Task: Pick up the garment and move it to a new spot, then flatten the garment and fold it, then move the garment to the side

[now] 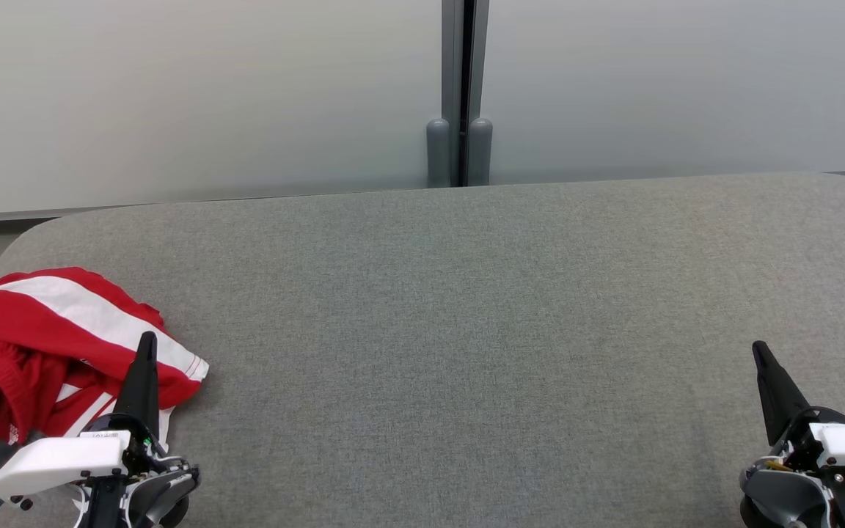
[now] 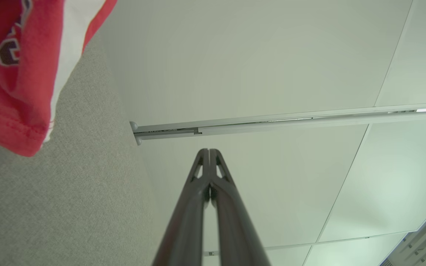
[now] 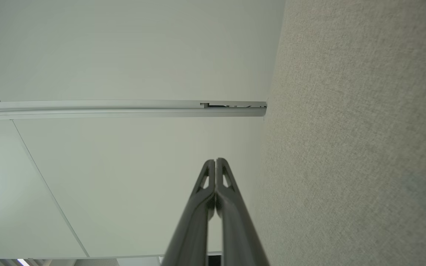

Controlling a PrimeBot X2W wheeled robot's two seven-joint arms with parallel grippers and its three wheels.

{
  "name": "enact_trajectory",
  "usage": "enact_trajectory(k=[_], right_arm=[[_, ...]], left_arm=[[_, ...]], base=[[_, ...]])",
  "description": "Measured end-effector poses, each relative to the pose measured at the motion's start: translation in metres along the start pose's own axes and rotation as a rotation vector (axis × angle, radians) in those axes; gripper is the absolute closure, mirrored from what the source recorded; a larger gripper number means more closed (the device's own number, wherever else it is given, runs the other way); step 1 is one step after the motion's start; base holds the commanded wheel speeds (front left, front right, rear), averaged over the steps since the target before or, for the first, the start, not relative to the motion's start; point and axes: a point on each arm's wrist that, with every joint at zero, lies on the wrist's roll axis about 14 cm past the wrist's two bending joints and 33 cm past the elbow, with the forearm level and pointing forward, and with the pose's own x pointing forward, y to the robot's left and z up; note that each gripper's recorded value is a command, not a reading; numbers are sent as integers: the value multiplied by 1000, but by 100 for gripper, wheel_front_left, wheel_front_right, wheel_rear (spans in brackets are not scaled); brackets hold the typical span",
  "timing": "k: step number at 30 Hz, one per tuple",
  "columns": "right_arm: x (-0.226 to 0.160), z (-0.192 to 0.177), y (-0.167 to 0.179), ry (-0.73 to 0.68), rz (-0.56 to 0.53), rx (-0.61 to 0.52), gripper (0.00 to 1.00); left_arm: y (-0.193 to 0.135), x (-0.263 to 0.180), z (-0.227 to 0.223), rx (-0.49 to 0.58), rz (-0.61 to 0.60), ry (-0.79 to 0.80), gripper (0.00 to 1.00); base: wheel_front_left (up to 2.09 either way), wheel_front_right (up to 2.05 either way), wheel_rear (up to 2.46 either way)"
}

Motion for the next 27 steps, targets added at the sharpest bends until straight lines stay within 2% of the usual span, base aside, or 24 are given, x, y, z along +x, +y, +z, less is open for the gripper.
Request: enact_trajectory(k=[27], right_arm=[[0, 0, 0, 0, 0, 0, 100]], left_arm=[[0, 0, 0, 0, 0, 0, 100]], base=[[0, 0, 0]])
